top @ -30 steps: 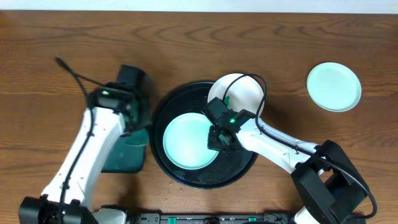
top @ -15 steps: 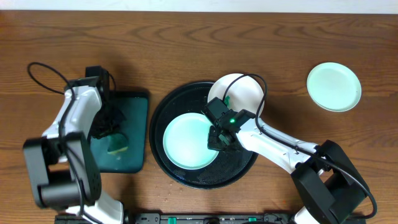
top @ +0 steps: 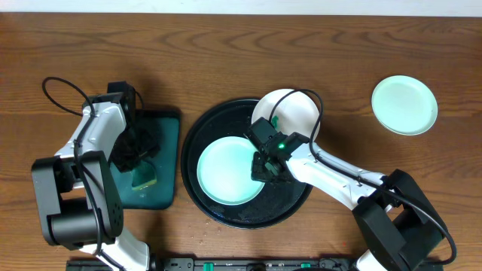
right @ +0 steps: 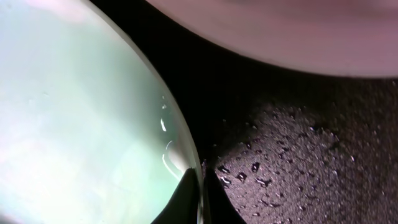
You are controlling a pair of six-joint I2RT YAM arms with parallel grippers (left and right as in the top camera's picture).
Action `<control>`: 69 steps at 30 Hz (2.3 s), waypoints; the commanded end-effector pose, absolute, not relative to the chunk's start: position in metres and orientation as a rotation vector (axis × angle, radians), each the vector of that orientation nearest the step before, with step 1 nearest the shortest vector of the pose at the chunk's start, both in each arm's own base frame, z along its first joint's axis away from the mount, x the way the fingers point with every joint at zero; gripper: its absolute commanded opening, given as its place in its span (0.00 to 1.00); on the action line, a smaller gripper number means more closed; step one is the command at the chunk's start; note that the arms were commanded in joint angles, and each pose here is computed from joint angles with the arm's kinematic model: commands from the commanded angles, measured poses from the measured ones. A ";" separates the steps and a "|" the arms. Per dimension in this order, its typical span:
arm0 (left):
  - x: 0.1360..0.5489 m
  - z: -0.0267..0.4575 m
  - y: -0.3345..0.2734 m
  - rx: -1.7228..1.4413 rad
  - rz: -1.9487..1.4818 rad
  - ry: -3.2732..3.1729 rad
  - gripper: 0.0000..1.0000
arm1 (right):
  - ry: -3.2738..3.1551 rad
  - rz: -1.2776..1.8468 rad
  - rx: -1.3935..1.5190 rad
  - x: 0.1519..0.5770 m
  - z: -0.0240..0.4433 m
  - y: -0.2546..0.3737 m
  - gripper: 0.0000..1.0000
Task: Clean dirty plates on tray and stack at the side
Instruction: 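Return the sponge to the water tray with the left gripper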
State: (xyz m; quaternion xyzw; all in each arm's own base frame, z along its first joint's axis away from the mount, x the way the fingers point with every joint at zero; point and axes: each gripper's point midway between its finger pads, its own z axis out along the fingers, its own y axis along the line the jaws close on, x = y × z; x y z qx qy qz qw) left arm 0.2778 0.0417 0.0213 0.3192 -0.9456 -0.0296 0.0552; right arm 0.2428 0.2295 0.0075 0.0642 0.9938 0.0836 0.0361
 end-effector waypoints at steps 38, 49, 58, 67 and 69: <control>0.262 0.165 0.028 1.036 0.090 -3.297 0.80 | 2.934 0.812 0.401 0.228 0.144 0.180 0.02; 0.262 0.165 0.028 1.037 0.091 -3.297 0.80 | 2.973 1.221 0.165 0.202 0.166 0.215 0.02; 0.262 0.166 0.028 1.037 0.090 -3.300 0.80 | 2.776 0.884 0.155 0.259 0.156 0.195 0.01; 0.269 0.160 0.035 1.049 0.031 -3.301 0.80 | 2.709 0.441 0.109 0.283 0.142 0.148 0.01; 0.272 0.154 0.035 1.046 0.028 -3.291 0.80 | 2.713 0.429 0.089 0.282 0.141 0.147 0.01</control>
